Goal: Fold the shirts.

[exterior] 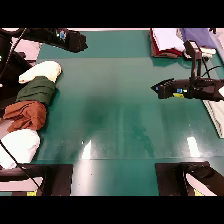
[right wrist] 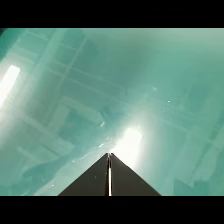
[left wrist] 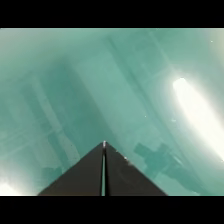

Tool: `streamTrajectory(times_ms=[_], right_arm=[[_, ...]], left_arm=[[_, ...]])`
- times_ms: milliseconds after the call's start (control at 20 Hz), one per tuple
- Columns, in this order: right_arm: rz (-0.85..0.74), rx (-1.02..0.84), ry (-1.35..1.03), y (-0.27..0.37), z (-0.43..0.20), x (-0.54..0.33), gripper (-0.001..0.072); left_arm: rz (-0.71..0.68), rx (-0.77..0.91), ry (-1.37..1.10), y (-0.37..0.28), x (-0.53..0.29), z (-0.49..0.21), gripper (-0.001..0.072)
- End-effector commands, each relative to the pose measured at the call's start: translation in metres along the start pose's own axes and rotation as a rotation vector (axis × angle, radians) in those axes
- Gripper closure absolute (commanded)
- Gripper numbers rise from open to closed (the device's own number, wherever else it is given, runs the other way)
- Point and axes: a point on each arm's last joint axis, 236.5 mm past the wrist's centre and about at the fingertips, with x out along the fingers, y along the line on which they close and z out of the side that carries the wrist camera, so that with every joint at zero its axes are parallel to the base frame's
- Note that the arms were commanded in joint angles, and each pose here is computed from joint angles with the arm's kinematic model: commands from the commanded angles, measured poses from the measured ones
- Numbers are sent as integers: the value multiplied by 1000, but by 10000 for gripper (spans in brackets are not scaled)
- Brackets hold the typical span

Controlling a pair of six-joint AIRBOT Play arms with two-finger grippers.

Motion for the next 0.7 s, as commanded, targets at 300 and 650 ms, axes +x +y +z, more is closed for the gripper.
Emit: streamTrajectory(times_ms=[300,650], right_arm=[[1,8,0,0,0,0,697],[1,16,1,0,0,0,697]], left_arm=[[285,109,-162,66,-10,41,78],[697,-162,23,277,22,-36,86]])
